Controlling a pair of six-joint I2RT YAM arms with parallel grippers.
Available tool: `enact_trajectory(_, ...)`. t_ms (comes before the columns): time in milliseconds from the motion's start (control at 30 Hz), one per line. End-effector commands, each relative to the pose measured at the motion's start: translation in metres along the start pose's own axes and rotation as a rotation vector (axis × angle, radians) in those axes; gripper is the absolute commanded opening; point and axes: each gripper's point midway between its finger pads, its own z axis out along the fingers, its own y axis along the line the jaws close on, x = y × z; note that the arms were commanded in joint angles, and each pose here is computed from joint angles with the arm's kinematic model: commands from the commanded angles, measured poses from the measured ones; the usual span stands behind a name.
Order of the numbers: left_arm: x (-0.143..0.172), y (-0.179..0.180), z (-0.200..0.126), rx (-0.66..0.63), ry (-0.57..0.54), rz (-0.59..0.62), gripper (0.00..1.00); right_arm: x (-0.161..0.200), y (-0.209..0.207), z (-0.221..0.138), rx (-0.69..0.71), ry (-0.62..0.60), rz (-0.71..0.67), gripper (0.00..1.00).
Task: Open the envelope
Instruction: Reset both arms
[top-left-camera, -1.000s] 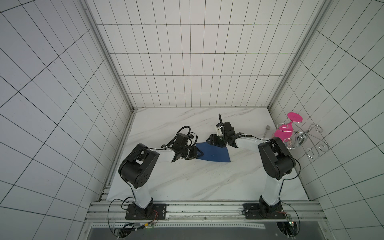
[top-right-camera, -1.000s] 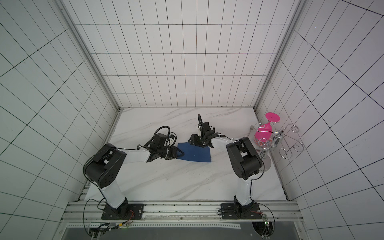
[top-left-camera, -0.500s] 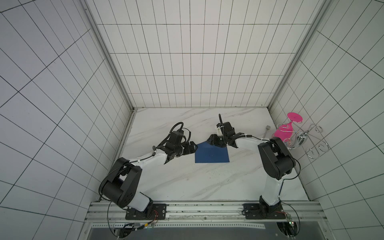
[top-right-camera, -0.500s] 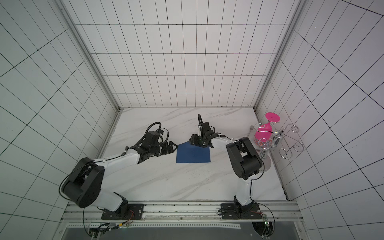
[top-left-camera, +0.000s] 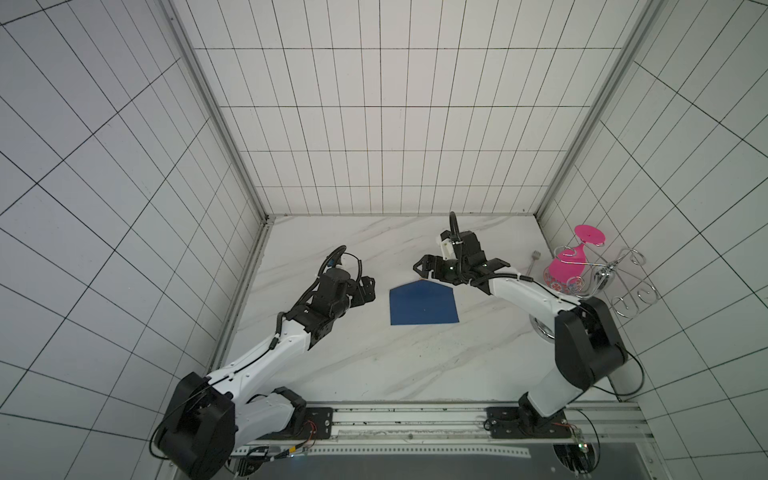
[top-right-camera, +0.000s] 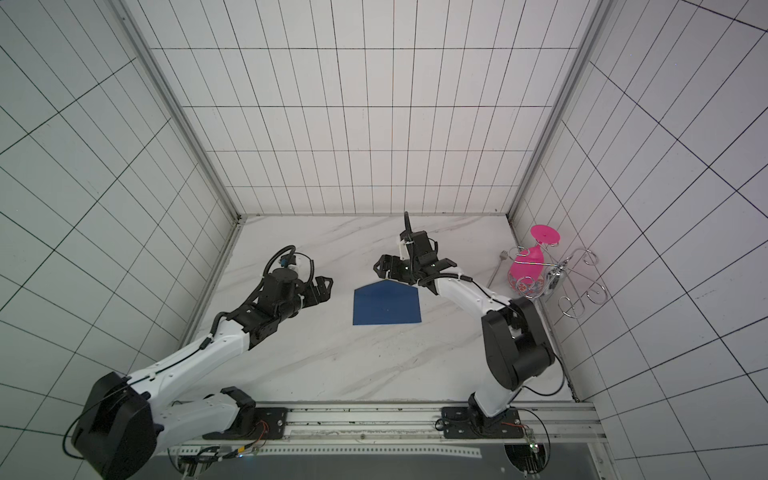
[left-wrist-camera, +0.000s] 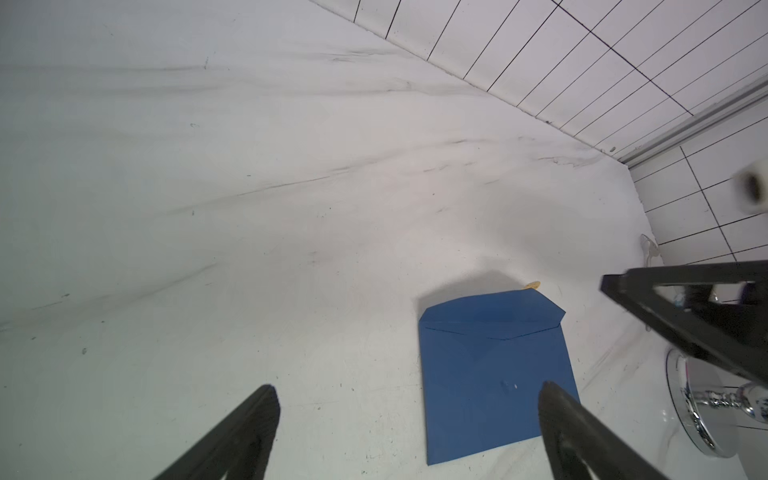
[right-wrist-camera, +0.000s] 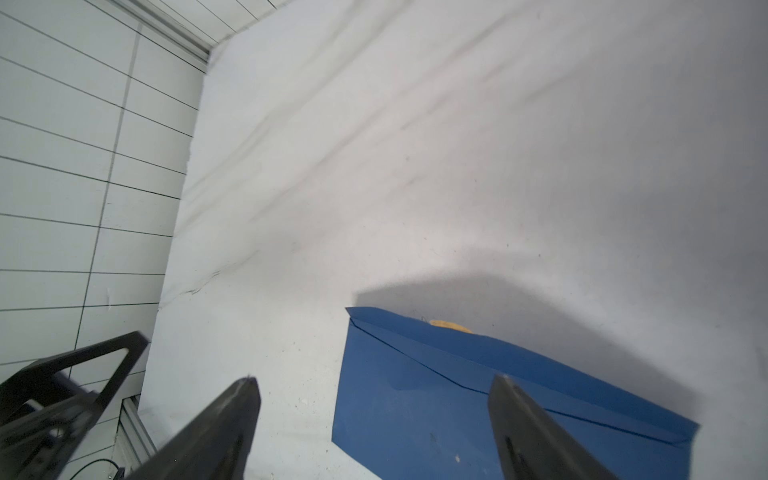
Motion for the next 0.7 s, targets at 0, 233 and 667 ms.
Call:
enact_trajectory(0, -0.013, 0.0, -0.005, -0.012, -0.072, 0.019, 0.98, -0.013, 0.0, -0.045, 0.103, -0.078, -0.089, 0.99)
enact_trajectory(233, -0.029, 0.003, -0.016, -0.038, -0.144, 0.045, 0.98, -0.02, -0.075, -0.12, 0.538, -0.175, -0.198, 0.99)
enact_trajectory(667, -0.037, 0.019, -0.032, -0.1, -0.239, 0.133, 0.98, -0.008, -0.221, -0.15, 1.085, -0.445, -0.307, 0.98)
